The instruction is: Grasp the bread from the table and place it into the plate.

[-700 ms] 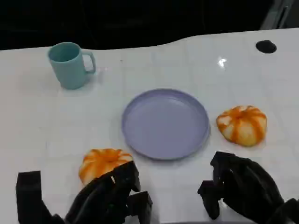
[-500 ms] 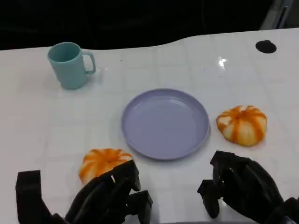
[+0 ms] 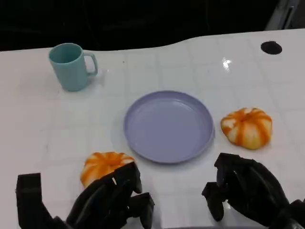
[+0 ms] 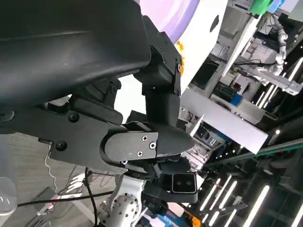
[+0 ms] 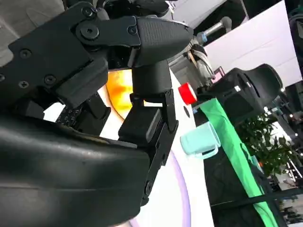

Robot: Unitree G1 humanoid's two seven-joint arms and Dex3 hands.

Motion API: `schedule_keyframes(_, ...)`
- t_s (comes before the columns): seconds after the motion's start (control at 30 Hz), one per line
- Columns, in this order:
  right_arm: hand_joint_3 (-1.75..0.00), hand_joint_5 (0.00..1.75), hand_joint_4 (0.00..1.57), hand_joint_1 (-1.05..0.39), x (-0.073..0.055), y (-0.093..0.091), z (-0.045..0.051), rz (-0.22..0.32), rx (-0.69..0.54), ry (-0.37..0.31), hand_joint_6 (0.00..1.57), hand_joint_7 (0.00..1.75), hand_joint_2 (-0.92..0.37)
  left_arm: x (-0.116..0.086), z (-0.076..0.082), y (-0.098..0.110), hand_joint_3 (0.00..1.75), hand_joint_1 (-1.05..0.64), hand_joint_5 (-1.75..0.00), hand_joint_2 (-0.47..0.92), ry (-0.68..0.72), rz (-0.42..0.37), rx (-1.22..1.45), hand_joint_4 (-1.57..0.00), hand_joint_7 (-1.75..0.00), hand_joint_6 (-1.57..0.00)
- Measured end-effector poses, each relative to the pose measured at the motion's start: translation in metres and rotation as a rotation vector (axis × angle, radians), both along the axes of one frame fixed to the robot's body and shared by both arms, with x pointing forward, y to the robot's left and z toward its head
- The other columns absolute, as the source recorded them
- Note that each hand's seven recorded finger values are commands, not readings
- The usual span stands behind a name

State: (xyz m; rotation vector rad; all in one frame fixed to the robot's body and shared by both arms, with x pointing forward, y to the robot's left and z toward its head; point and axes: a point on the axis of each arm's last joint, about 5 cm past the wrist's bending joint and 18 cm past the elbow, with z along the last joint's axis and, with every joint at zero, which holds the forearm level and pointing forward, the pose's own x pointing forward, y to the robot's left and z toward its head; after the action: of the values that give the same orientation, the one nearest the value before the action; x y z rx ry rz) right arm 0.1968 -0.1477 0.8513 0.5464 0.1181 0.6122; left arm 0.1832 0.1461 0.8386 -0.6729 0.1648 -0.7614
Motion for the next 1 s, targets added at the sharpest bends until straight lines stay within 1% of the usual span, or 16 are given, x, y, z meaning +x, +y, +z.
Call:
schedule_keyframes(0.5, -0.66, 1.48, 1.23, -0.95, 0.0, 0.0, -0.0011, 0.003, 0.002, -0.003, 1.09, 1.29, -0.57, 0.001, 0.001, 0.0, 0.39, -0.71, -1.75, 0.92, -0.006, -0.005, -0.001, -0.75, -1.75, -0.5)
schedule_keyframes(0.6, -0.65, 1.48, 1.23, -0.95, -0.001, 0.0, -0.0012, 0.002, 0.002, -0.003, 1.09, 1.29, -0.57, 0.001, 0.001, 0.001, 0.3, -0.69, -1.75, 0.92, -0.024, 0.004, 0.006, -0.64, -1.75, -0.4)
schedule_keyframes(0.63, -0.65, 1.47, 1.23, -0.95, -0.001, 0.0, -0.0014, 0.002, 0.002, -0.002, 1.09, 1.29, -0.57, 0.001, 0.002, 0.001, 0.26, -0.69, -1.75, 0.92, -0.038, 0.012, 0.009, -0.58, -1.72, -0.37)
schedule_keyframes(0.7, -0.65, 1.47, 1.23, -0.95, -0.001, 0.0, -0.0015, 0.002, 0.003, -0.001, 1.09, 1.29, -0.57, 0.001, 0.004, 0.002, 0.2, -0.7, -1.73, 0.92, -0.072, 0.025, 0.013, -0.51, -1.61, -0.37)
schedule_keyframes(0.77, -0.63, 1.47, 1.24, -0.95, -0.001, 0.0, -0.0016, 0.002, 0.004, -0.002, 1.1, 1.28, -0.58, 0.001, 0.004, 0.003, 0.15, -0.69, -1.64, 0.92, -0.099, 0.036, 0.015, -0.45, -1.41, -0.4)
schedule_keyframes(0.8, -0.61, 1.47, 1.24, -0.95, -0.001, 0.0, -0.0017, 0.002, 0.005, -0.002, 1.1, 1.28, -0.59, 0.001, 0.005, 0.003, 0.14, -0.68, -1.56, 0.92, -0.109, 0.039, 0.015, -0.43, -1.26, -0.4)
schedule_keyframes(0.87, -0.59, 1.48, 1.23, -0.95, -0.001, 0.001, -0.0019, 0.002, 0.006, -0.001, 1.1, 1.27, -0.6, 0.0, 0.005, 0.004, 0.15, -0.7, -1.49, 0.92, -0.133, 0.046, 0.018, -0.39, -1.09, -0.38)
schedule_keyframes(0.97, -0.57, 1.49, 1.22, -0.95, -0.002, 0.001, -0.0021, 0.002, 0.006, -0.001, 1.09, 1.28, -0.62, 0.001, 0.01, 0.007, 0.17, -0.74, -1.48, 0.92, -0.219, 0.071, 0.063, -0.35, -0.93, -0.34)
schedule_keyframes(1.0, -0.56, 1.49, 1.22, -0.95, -0.002, 0.001, -0.0021, 0.002, 0.006, -0.001, 1.09, 1.28, -0.63, 0.001, 0.012, 0.008, 0.17, -0.75, -1.48, 0.92, -0.255, 0.082, 0.085, -0.34, -0.91, -0.33)
